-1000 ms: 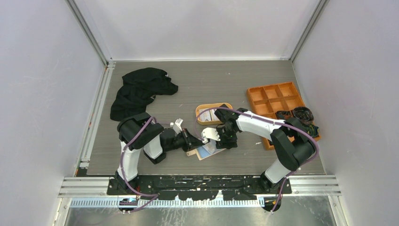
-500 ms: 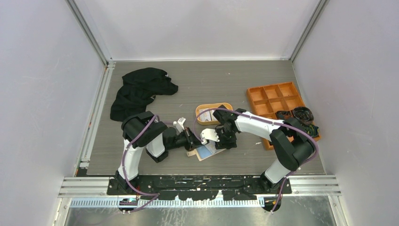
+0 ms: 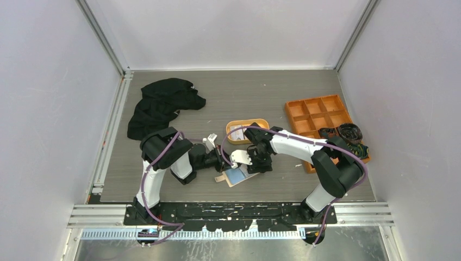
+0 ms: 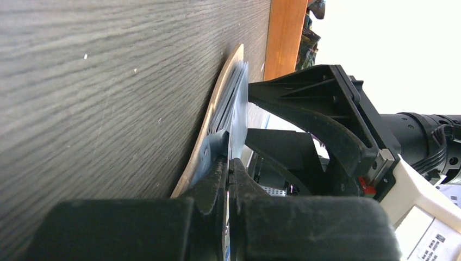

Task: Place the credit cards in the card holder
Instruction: Insert the credit card into the card holder.

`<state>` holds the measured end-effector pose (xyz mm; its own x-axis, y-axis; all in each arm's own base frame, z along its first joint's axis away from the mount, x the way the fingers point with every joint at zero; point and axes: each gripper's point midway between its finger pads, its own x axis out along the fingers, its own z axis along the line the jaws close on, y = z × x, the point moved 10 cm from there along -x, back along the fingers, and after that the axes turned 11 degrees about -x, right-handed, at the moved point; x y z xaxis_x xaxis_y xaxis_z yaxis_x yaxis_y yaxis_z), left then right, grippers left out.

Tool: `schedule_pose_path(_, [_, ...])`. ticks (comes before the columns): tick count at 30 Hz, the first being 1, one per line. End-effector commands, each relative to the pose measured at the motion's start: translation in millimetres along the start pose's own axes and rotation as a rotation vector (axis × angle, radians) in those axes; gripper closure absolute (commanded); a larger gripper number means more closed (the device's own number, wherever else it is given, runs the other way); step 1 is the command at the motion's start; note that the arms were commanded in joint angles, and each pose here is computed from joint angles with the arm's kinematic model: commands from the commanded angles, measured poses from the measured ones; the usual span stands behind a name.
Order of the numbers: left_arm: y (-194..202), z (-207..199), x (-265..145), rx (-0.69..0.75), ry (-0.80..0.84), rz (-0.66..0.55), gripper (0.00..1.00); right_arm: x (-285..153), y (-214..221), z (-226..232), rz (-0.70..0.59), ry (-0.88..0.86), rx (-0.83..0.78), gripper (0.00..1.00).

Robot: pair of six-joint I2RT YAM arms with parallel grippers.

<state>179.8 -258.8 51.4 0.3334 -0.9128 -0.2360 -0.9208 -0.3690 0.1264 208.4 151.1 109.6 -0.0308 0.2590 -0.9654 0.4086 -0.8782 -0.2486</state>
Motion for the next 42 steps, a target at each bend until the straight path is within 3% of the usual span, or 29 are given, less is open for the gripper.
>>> schedule_pose_path(1, [-4, 10, 1, -0.025, -0.079, -0.010, 0.99, 7, -12, -4, -0.079, 0.036, -0.023, 0.40])
schedule_pose_path(7, [-7, 11, 0, -0.022, -0.086, -0.014, 0.92, -26, -10, -7, -0.114, 0.155, 0.026, 0.28])
schedule_pose_path(11, [-7, 12, 0, -0.022, -0.086, -0.011, 0.87, -40, -15, 0, -0.191, 0.174, 0.010, 0.28])
schedule_pose_path(16, [-7, 12, 1, -0.019, -0.084, -0.013, 0.83, -40, -32, 6, -0.319, 0.134, -0.043, 0.42])
schedule_pose_path(19, [-8, 11, 2, -0.018, -0.081, -0.010, 0.80, -29, -56, 7, -0.368, 0.153, -0.067, 0.61])
schedule_pose_path(21, [-7, 12, 2, -0.017, -0.082, -0.009, 0.79, -19, -75, 5, -0.338, 0.182, -0.056, 0.76])
schedule_pose_path(24, [-7, 12, 1, -0.017, -0.083, -0.010, 0.79, -6, -90, -3, -0.265, 0.246, -0.020, 0.89])
schedule_pose_path(34, [-7, 14, 2, -0.019, -0.084, -0.005, 0.78, 15, -87, -8, -0.147, 0.288, 0.006, 0.92])
schedule_pose_path(42, [-9, 16, 2, -0.019, -0.087, -0.001, 0.77, 6, -71, -10, -0.051, 0.307, -0.010, 0.92])
